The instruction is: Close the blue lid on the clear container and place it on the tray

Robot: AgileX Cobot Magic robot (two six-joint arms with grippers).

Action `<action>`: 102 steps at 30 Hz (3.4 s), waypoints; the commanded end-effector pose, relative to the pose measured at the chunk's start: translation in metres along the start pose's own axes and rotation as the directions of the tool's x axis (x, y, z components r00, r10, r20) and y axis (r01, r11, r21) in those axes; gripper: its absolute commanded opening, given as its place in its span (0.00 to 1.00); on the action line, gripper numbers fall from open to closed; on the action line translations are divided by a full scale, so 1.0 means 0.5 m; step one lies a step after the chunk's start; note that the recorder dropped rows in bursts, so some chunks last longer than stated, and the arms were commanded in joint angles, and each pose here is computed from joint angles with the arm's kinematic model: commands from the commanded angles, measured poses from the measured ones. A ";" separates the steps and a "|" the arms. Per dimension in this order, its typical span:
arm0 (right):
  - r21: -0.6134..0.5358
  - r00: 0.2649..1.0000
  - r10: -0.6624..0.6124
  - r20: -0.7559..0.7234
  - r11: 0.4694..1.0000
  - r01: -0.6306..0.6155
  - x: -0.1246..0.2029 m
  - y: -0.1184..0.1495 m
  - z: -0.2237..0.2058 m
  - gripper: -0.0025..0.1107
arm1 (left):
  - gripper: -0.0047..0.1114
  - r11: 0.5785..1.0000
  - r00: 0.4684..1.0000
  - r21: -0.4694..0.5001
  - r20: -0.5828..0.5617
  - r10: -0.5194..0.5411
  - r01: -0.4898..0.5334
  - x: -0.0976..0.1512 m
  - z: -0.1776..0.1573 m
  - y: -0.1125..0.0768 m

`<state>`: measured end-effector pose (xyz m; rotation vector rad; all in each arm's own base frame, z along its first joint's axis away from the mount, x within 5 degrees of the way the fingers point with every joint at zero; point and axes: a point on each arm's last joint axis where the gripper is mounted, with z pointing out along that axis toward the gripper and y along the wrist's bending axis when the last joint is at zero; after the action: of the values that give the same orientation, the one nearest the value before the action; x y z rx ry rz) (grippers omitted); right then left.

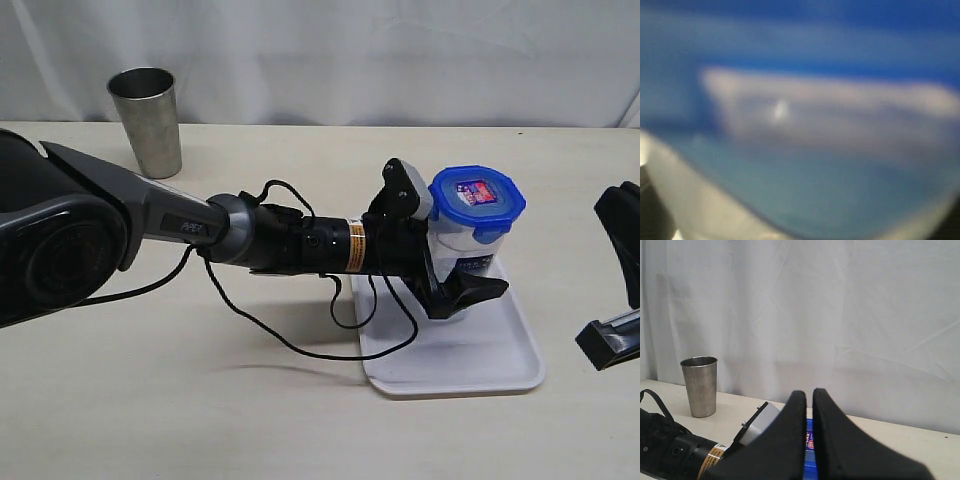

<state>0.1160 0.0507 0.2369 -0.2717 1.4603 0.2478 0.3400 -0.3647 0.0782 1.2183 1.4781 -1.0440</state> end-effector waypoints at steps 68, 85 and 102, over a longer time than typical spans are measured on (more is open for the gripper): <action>0.001 1.000 -0.006 -0.002 1.000 0.006 0.002 -0.001 -0.002 0.06 | 0.04 0.723 0.942 -0.687 -0.290 -0.172 -0.079 -0.244 -0.425 0.125; 0.001 1.000 -0.006 -0.002 1.000 0.006 0.002 -0.001 -0.002 0.06 | 0.04 0.568 0.246 -0.449 -0.883 -0.399 -0.690 -0.137 -0.596 0.081; 0.001 1.000 -0.006 -0.002 1.000 0.006 0.002 -0.001 -0.002 0.06 | 0.04 0.677 0.808 -0.688 -0.539 -0.238 -0.260 -0.340 -0.601 -0.058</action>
<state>0.1160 0.0507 0.2369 -0.2717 1.4603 0.2478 0.3016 -0.1064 0.2832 0.9625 2.1893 0.2479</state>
